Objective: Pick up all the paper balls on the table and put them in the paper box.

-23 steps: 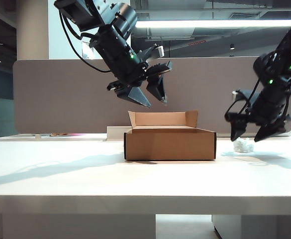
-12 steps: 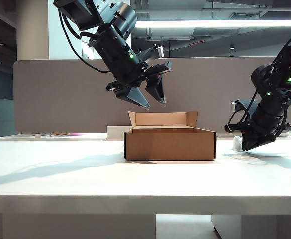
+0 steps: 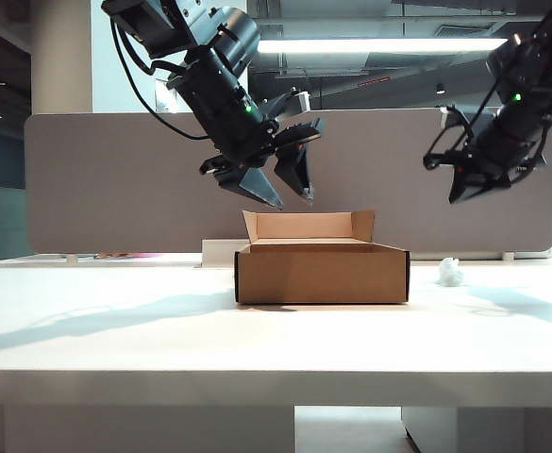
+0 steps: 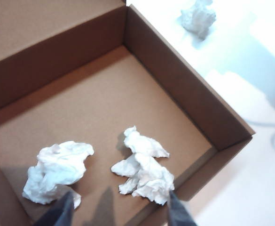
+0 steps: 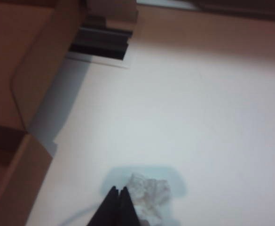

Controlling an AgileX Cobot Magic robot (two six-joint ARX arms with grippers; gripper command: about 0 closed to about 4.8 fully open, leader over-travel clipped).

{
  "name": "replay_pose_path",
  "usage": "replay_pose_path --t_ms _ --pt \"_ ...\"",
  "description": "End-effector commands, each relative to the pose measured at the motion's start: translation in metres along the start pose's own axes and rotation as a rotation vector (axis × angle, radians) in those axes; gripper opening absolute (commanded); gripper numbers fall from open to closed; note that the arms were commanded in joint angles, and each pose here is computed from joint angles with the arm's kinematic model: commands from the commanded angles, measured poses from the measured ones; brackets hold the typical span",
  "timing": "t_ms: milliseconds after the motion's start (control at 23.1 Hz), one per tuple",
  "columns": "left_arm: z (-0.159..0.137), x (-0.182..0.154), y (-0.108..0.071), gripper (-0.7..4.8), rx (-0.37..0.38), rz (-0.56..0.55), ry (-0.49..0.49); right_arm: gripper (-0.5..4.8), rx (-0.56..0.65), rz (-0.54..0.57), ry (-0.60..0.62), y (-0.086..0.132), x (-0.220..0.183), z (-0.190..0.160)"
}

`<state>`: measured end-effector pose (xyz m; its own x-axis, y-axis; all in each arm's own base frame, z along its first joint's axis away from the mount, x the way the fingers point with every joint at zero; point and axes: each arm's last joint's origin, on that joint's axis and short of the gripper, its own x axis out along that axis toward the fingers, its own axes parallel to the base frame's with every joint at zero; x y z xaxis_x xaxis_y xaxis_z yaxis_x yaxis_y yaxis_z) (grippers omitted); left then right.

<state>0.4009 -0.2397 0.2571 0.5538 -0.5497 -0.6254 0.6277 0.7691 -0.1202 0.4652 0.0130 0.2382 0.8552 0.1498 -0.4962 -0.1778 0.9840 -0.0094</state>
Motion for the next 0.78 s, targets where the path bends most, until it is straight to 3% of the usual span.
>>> replay_pose_path --t_ms 43,173,260,520,779 --pt "0.002 -0.003 -0.001 2.47 0.004 -0.005 -0.010 1.41 -0.008 0.022 -0.004 0.008 0.001 0.001" --pt "0.003 -0.003 -0.001 2.47 0.006 0.002 -0.011 3.50 -0.014 0.027 0.016 0.015 0.012 -0.007" --pt "0.002 -0.003 -0.001 2.47 0.006 0.003 -0.009 4.06 -0.014 0.024 0.028 0.016 0.019 -0.013" --pt "0.003 -0.004 -0.001 2.47 0.006 0.004 -0.008 4.34 -0.014 -0.084 0.036 0.010 0.048 -0.037" --pt "0.002 -0.004 -0.001 2.47 0.007 0.004 -0.006 4.16 -0.005 -0.082 0.065 0.010 0.068 -0.059"
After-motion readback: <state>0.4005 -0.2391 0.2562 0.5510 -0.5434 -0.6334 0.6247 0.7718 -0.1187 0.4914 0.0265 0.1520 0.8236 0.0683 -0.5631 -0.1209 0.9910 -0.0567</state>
